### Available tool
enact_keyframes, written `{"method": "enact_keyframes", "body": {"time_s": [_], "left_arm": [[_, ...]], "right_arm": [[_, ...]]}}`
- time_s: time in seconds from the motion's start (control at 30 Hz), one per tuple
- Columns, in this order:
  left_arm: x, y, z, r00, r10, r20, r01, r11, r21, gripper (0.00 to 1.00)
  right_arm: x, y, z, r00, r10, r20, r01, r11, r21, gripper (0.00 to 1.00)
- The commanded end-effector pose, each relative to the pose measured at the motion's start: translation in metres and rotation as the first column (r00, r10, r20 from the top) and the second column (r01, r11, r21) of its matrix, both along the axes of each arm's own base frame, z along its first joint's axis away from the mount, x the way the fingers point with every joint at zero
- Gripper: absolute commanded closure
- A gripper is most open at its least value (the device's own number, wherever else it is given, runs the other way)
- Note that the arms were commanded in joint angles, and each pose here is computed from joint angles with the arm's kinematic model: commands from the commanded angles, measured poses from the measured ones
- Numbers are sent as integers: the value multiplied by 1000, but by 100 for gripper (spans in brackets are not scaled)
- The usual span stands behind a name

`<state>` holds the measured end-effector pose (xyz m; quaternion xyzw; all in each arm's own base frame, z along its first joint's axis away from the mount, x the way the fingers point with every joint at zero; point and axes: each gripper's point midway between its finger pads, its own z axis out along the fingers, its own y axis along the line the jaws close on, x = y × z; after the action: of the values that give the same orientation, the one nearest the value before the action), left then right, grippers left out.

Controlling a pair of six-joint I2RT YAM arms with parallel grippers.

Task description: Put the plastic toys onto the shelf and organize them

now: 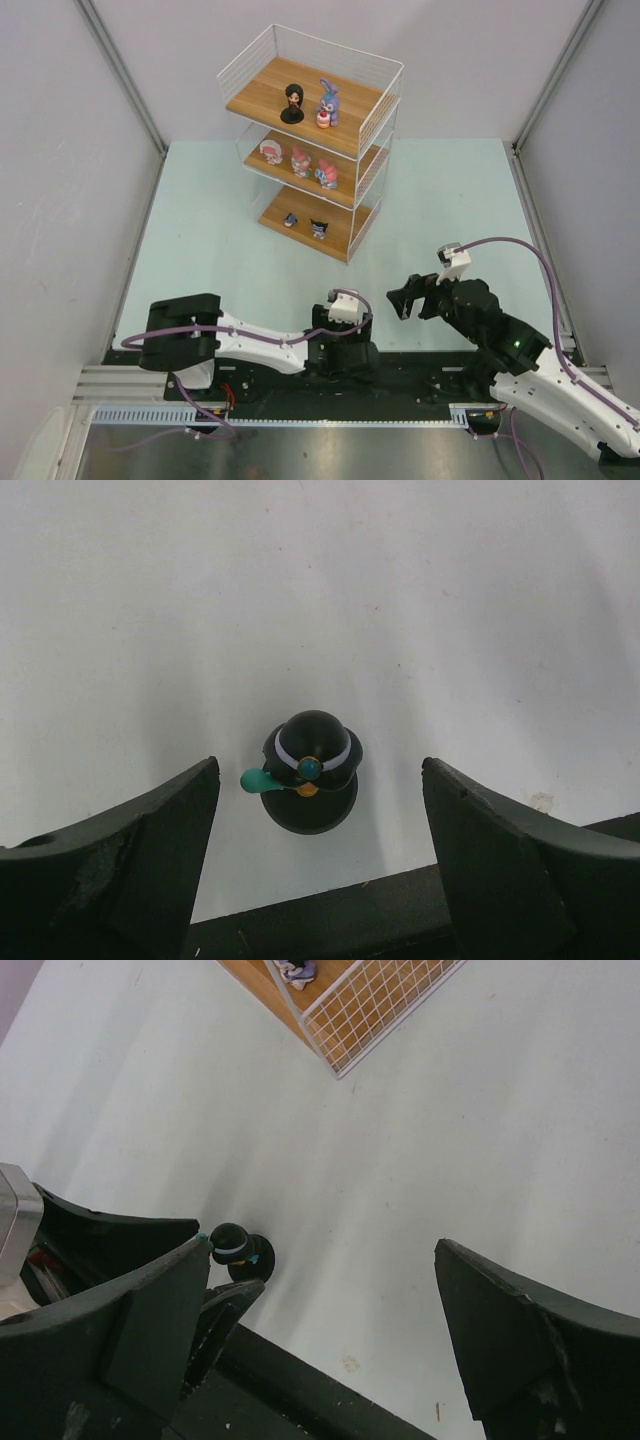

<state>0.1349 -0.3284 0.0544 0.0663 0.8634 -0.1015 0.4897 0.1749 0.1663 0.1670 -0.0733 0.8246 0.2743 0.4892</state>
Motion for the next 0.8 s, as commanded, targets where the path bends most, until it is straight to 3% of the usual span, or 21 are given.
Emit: {"method": "enact_keyframes", "body": {"time_s": [0.0,0.2,0.77], "left_arm": [[5,-2,13,996,63,60,-59,996,-65,15],[3,-2,7,996,68,60,-64,996,-66,26],[1,1,0,995,75,60,-72,996,-53,35]], "right_arm": [[4,4,21,999,4,40,-5,999,40,0],[4,5,21,999,6,40,-8,999,41,0],[4,5,19,1000,5,30,-7,999,36,0]]}}
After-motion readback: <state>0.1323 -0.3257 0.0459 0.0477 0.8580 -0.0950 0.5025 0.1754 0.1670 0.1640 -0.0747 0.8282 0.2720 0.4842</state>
